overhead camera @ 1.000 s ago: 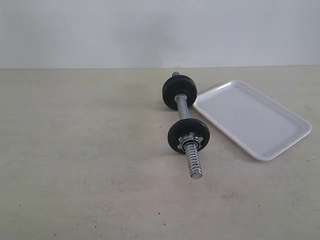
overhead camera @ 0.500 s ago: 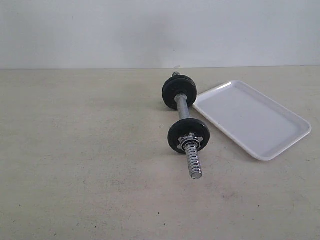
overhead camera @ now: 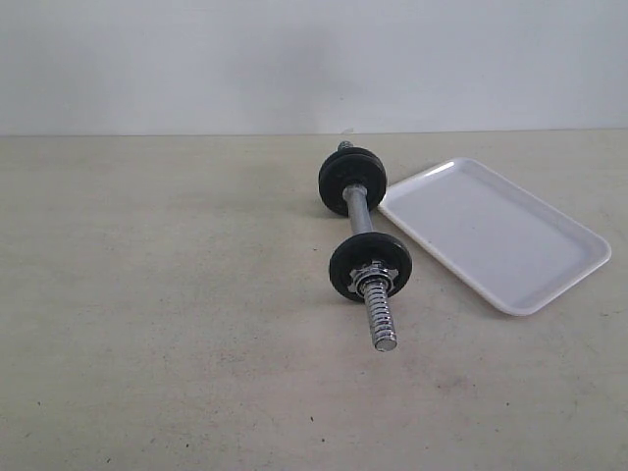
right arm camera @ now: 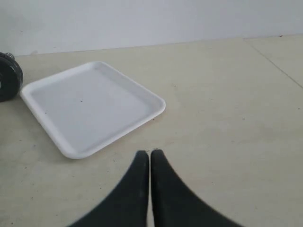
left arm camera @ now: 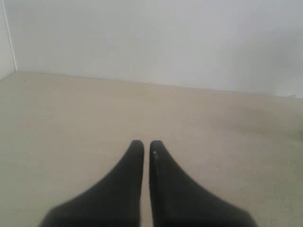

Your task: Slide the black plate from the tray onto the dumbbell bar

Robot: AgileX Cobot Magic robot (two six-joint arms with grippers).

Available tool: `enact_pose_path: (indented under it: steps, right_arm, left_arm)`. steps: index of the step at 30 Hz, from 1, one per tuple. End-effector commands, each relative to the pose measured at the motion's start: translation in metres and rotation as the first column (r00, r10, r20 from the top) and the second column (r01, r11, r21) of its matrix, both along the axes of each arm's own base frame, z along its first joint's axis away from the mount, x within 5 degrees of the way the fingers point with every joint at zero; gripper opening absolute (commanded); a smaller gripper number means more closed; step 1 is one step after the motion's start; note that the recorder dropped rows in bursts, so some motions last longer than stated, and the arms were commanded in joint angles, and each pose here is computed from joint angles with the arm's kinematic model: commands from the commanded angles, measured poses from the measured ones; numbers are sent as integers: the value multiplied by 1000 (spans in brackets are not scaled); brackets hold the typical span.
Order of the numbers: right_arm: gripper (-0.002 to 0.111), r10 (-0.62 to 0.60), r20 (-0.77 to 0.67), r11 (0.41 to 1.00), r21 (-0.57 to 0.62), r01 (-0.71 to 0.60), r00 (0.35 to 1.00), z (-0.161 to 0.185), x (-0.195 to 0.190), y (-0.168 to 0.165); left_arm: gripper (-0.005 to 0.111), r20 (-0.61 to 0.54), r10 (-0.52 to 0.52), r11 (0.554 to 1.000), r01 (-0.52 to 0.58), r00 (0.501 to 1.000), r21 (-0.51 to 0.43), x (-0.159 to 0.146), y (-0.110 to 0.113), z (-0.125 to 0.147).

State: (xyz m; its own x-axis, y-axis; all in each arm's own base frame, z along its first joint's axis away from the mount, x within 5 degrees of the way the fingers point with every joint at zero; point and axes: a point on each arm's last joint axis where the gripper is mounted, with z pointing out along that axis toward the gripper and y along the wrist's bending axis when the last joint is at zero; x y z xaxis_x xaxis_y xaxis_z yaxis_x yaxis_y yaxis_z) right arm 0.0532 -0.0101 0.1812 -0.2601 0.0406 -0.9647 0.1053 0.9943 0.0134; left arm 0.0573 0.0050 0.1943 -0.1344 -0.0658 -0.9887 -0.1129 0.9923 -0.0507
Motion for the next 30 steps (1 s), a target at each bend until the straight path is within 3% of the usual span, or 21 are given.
enact_pose_path:
  steps: [1, 5, 12, 30]
  right_arm:
    - [0, 3, 11, 1000, 1, -3, 1000, 1, 0, 0]
    - [0, 12, 8, 1000, 21, -13, 1000, 1, 0, 2]
    - [0, 160, -1, 984, -77, -159, 987, 1, 0, 12]
    - [0, 148, 1, 988, -35, -148, 989, 1, 0, 12]
  left_arm:
    - [4, 4, 2, 1000, -2, 1000, -11, 0, 0, -1]
    - [4, 4, 2, 1000, -2, 1000, -11, 0, 0, -1]
    - [4, 4, 2, 1000, -2, 1000, -11, 0, 0, -1]
    - [4, 4, 2, 1000, -2, 1000, -11, 0, 0, -1]
